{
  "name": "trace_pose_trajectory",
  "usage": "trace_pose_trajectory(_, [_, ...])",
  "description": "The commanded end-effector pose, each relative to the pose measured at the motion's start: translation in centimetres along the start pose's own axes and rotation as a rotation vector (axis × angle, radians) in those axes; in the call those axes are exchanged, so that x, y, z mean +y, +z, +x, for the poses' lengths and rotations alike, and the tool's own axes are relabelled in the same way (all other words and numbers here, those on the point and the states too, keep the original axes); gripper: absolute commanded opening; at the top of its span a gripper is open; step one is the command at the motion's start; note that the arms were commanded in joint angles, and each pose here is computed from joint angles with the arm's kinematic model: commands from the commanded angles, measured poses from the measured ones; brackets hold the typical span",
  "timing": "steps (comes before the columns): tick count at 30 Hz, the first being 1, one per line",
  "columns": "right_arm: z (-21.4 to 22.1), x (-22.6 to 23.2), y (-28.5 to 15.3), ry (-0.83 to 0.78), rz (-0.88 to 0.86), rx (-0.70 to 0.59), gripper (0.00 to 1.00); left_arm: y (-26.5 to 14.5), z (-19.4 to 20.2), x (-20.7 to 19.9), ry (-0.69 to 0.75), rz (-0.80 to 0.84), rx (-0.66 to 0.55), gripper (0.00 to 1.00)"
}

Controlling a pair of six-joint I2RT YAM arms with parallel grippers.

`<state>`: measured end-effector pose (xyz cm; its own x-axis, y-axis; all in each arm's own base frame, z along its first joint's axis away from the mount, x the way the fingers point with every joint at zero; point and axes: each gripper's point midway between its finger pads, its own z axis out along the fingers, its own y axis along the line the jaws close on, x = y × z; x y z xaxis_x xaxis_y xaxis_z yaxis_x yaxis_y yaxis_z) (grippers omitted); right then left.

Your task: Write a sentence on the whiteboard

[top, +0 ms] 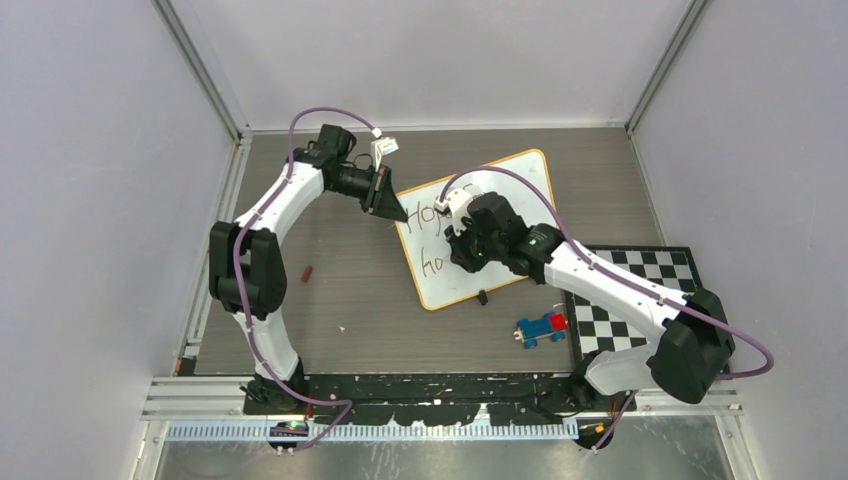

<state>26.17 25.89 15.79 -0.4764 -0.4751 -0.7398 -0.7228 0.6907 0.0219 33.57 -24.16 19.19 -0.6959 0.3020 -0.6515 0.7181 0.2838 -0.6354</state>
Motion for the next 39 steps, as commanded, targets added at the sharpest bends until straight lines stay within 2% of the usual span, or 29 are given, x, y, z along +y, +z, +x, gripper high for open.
trace_pose_trajectory(1, [-3.5,-1.9,-1.0,0.014,0.087,-0.115,0.00,-0.6,-0.2,1.2,0.050,-0.083,0.007,0.00])
trace_pose_trajectory(13, [0.8,-1.1,0.2,-0.004,0.038,0.009,0.00,-0.6,-0.1,1.2,0.050,-0.085,0.008,0.00])
trace_pose_trajectory(24, [1.4,-0.9,-0.4,-0.024,0.019,0.043,0.00,-0.6,-0.2,1.2,0.051,-0.087,0.008,0.00])
trace_pose_trajectory(27, [0.8,-0.7,-1.1,-0.032,0.011,0.034,0.00,-0.5,-0.2,1.2,0.050,-0.085,0.009,0.00])
trace_pose_trajectory(34, [-2.6,-0.3,-3.4,-0.030,-0.006,-0.078,0.00,-0.6,-0.3,0.9,0.052,-0.081,0.005,0.00])
trace_pose_trajectory(39, [-3.4,-0.5,-3.2,-0.032,0.008,-0.101,0.00,-0.7,-0.4,0.8,0.055,-0.082,0.004,0.00])
